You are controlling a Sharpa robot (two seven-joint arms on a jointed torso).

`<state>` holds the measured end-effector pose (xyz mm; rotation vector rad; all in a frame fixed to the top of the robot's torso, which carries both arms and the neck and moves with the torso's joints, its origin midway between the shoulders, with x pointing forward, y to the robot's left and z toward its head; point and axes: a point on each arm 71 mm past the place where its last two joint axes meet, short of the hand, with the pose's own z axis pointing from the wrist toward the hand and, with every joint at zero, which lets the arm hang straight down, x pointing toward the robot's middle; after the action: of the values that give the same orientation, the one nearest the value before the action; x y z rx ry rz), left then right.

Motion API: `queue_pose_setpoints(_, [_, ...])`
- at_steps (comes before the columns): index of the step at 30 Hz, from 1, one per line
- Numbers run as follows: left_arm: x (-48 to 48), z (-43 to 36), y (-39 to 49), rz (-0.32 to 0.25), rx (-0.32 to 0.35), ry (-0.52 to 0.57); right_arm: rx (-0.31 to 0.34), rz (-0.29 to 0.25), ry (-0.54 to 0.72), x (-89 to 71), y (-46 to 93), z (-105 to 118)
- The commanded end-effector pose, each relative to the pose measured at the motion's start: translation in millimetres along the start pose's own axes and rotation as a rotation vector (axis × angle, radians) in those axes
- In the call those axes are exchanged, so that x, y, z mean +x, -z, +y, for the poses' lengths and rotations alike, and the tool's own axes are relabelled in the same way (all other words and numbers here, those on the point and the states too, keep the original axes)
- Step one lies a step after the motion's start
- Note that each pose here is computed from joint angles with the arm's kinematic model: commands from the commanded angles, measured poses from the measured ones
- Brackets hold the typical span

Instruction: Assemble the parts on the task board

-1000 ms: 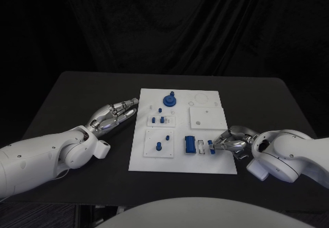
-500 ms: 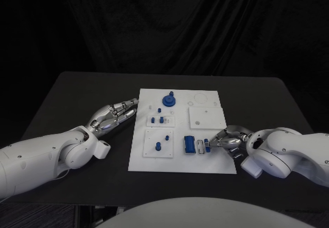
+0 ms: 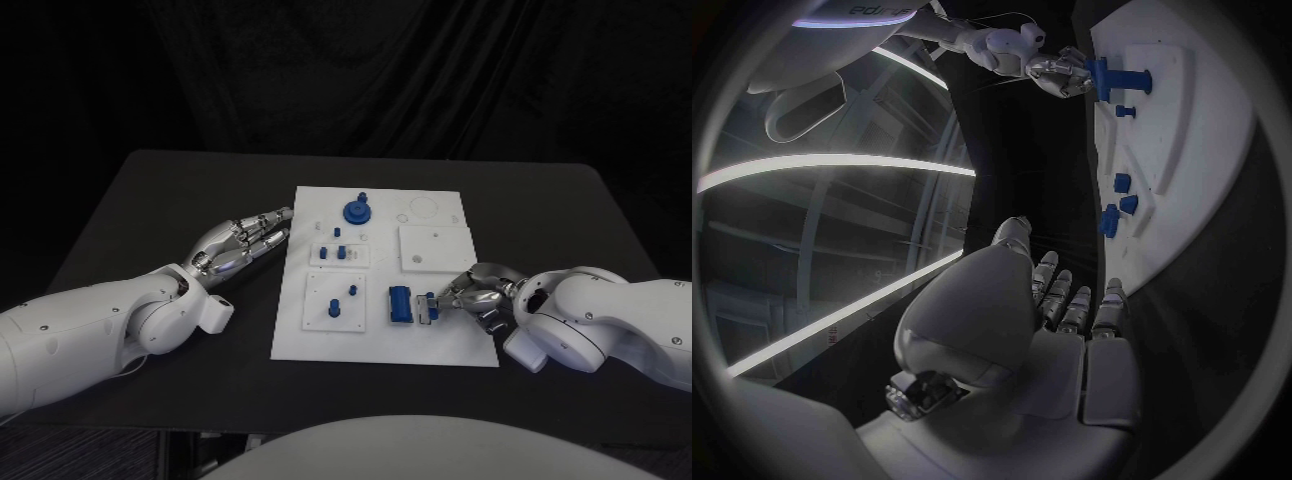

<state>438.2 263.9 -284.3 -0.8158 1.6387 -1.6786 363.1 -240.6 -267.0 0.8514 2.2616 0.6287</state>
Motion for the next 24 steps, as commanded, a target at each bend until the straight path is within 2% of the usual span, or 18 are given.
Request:
queue_pose_setpoints(1, [2.2, -0.1, -0.9, 0.012, 0.009, 0.016, -0.012, 0.01, 0.055, 1.7, -1.0, 0.7])
queue_pose_setpoints(24, [2.7, 1.8, -1.2, 0.014, 0.005, 0.019, 0.004, 0.035, 0.146, 4.4, -3.7, -0.3])
